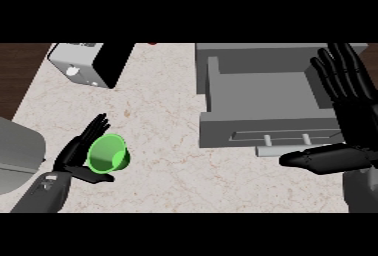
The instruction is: Pick up the cup, place it into the drawer and close the drawer
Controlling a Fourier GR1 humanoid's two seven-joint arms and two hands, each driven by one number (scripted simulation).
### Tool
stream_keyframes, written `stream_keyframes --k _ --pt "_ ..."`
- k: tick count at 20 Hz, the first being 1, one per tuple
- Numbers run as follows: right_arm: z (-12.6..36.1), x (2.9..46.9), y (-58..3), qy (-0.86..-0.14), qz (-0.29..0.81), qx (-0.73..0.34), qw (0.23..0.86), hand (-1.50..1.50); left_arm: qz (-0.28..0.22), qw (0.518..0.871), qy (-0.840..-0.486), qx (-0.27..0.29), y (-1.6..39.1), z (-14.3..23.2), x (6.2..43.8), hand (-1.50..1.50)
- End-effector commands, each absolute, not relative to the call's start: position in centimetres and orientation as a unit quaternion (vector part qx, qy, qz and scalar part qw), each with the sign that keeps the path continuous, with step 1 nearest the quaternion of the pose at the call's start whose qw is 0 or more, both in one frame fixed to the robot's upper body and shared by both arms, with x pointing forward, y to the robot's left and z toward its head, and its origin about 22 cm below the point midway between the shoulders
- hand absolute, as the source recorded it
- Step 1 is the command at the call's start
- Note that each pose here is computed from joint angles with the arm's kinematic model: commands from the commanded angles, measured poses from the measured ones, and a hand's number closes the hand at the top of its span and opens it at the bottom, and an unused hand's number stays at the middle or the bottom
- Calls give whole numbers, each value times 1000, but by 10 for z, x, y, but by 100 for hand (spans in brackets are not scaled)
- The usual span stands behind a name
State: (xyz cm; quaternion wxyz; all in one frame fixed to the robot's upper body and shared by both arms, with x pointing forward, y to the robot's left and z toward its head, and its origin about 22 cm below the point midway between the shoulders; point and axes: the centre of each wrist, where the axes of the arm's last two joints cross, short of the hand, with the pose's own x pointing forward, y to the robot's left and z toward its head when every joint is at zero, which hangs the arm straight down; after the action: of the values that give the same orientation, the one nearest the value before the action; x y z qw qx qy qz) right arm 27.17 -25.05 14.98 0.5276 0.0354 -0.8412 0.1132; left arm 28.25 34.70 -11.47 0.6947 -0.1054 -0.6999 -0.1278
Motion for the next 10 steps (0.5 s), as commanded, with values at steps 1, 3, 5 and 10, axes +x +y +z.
stream_keyframes --k 1,3,5,10 --pt "157 272 -235 -842 118 40 525 -150 -113 668 -716 -168 333 -124 281 -150" --pt "149 266 -250 -838 111 41 533 -150 -112 659 -725 -164 346 -133 262 -150" --pt "150 274 -264 -838 117 37 532 -150 -112 655 -725 -178 328 -126 281 -150" --pt "156 272 -251 -842 113 39 526 -150 -121 646 -734 -175 319 -135 275 -150"
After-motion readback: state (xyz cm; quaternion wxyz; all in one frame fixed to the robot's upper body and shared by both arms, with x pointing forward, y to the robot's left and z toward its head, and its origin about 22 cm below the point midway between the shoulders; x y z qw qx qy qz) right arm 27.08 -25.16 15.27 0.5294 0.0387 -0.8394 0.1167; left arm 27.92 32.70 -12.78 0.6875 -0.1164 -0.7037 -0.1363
